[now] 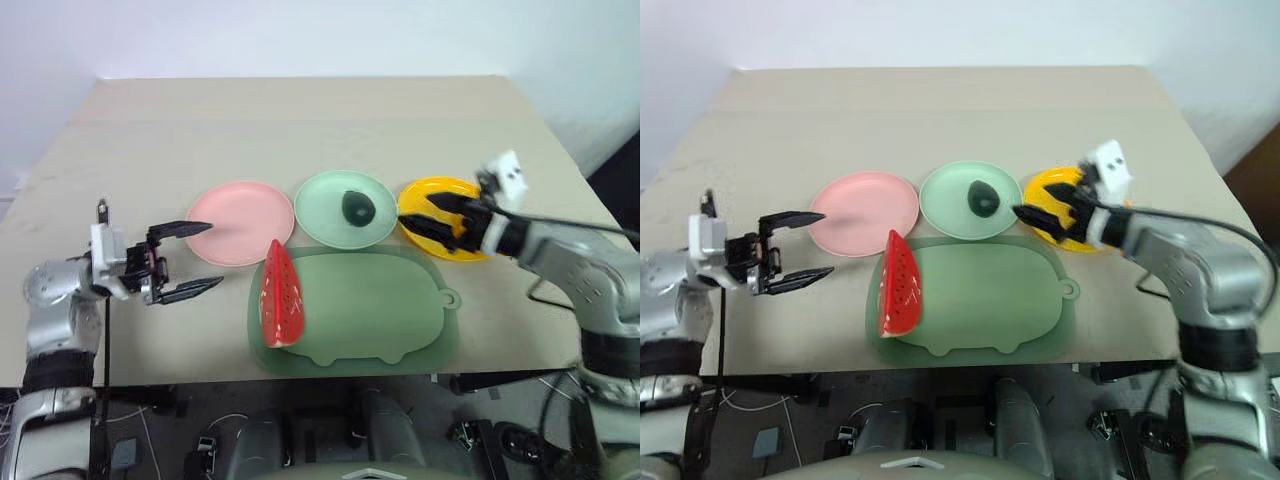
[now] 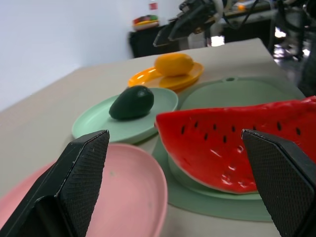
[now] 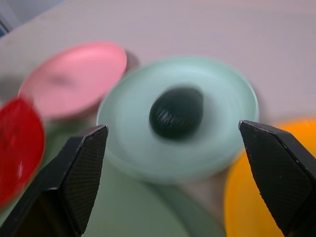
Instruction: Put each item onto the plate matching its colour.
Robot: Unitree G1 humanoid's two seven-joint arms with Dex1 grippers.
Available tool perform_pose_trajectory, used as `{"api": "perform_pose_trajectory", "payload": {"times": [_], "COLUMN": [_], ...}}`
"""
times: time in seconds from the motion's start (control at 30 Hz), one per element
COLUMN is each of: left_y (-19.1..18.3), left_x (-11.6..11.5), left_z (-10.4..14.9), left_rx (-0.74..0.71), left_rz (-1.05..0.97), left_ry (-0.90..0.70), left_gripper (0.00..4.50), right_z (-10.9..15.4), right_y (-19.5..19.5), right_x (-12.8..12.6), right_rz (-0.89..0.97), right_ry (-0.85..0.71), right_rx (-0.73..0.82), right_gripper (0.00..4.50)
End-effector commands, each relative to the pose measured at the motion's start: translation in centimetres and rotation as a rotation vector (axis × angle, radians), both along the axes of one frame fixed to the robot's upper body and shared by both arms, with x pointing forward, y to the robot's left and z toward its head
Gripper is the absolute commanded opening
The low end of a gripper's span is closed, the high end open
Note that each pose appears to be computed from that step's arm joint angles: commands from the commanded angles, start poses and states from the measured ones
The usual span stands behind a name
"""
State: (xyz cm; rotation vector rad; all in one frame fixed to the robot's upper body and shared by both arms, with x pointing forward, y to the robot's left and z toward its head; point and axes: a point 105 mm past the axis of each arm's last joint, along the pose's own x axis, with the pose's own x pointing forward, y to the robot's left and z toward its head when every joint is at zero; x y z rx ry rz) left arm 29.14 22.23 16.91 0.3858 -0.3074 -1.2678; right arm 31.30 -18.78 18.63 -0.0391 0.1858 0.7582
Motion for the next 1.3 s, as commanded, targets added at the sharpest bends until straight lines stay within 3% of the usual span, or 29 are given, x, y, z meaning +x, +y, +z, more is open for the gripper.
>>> {"api": "perform_pose_trajectory", "payload": {"times": [0.03, 0.27, 0.47, 0.87, 1.3], "left_y": [-1.0, -3.7, -5.3, -9.4, -11.8], "left_x": [0.6, 2.0, 2.7, 2.2, 1.9], "left_z": [1.5, 3.3, 4.0, 3.2, -0.9], "left_rx": [0.055, 0.172, 0.273, 0.591, 0.926], "left_rz": [-0.063, -0.199, -0.283, -0.543, -0.812], "left_ry": [-0.05, -0.069, -0.075, -0.121, -0.249], "left_gripper": [4.5, 4.5, 4.5, 4.5, 4.5], "right_z": [1.3, -2.1, -3.3, -4.4, -4.5], "right_y": [-1.9, -4.9, -6.2, -5.8, -4.4], "right_x": [-2.4, -7.9, -9.7, -9.6, -10.3], "right_rz": [0.068, 0.277, 0.373, 0.329, 0.25], "right_ry": [-0.171, -0.231, -0.265, -0.258, -0.256], "right_rx": [-0.109, -0.234, -0.284, -0.266, -0.222], "right_gripper": [4.47, 4.47, 4.47, 4.47, 4.47]}}
